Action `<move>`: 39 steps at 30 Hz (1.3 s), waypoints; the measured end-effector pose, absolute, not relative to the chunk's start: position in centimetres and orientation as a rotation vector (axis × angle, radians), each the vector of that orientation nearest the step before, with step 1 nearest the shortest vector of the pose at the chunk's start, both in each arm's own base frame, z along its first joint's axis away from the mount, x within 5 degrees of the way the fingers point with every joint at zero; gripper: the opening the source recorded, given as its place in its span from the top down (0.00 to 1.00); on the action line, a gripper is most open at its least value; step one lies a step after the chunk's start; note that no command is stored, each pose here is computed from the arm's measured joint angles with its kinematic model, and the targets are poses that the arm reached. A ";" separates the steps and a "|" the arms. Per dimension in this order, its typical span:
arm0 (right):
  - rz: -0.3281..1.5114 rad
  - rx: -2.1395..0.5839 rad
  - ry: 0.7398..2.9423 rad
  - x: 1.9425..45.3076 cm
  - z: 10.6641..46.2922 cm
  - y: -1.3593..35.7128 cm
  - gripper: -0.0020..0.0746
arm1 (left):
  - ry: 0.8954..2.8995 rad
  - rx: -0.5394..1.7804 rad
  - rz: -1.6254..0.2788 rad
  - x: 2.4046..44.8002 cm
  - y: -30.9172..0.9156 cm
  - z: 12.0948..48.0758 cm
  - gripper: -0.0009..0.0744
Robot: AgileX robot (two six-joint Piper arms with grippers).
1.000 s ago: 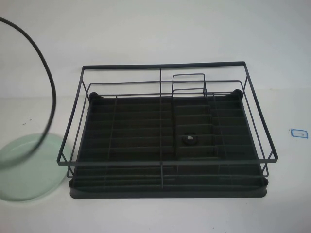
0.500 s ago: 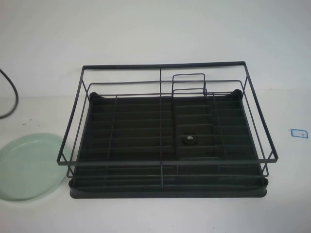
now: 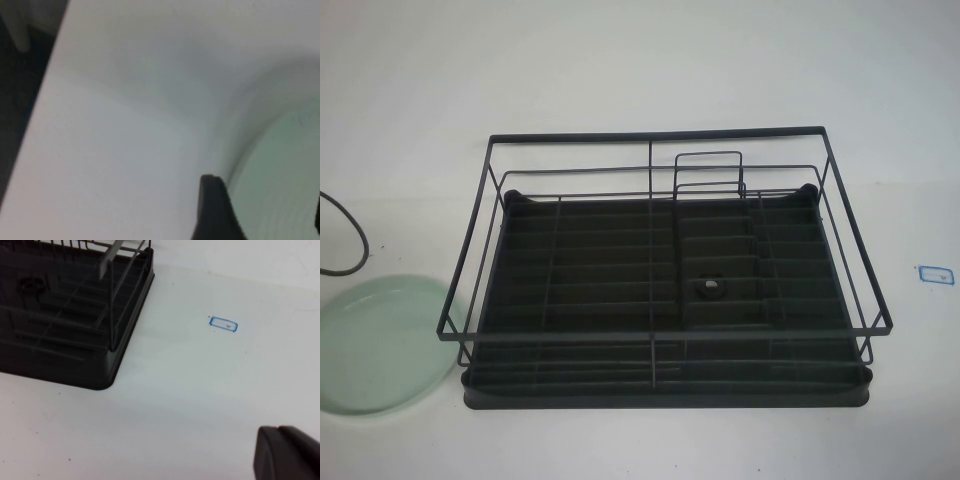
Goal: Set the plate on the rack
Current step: Pick up the plate from the table
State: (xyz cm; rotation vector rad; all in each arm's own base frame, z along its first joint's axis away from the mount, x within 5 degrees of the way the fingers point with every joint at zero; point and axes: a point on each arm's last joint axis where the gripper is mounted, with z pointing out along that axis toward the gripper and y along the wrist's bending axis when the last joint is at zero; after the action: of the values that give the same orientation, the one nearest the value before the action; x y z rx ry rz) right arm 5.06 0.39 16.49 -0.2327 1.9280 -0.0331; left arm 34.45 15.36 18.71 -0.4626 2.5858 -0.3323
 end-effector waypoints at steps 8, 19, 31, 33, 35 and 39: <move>-0.033 -0.233 1.928 5.1 16.5 0.4 0.98 | 2.590 -0.488 -0.347 35.0 15.6 16.9 0.44; -0.033 -0.233 1.928 5.1 16.5 0.4 0.98 | 2.643 -0.516 -0.399 35.5 15.8 13.6 0.44; -0.033 -0.233 1.928 5.1 16.5 0.4 0.98 | 2.651 -0.445 -0.515 36.1 14.5 12.7 0.67; -0.033 -0.233 1.928 5.1 16.5 0.4 0.98 | 2.665 -0.429 -0.498 36.0 14.6 12.6 0.80; -0.033 -0.233 1.928 5.1 16.5 0.4 0.98 | 2.671 -0.424 -0.485 36.0 14.7 12.5 0.90; -0.033 -0.233 1.928 5.1 16.5 0.4 0.98 | 2.659 -0.438 -0.473 36.1 14.8 12.6 0.97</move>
State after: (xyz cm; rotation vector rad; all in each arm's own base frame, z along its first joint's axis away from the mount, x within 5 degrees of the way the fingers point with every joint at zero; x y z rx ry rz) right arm 5.06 0.39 16.49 -0.2327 1.9280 -0.0331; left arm 36.07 14.77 12.56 -0.4379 2.6590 -0.4728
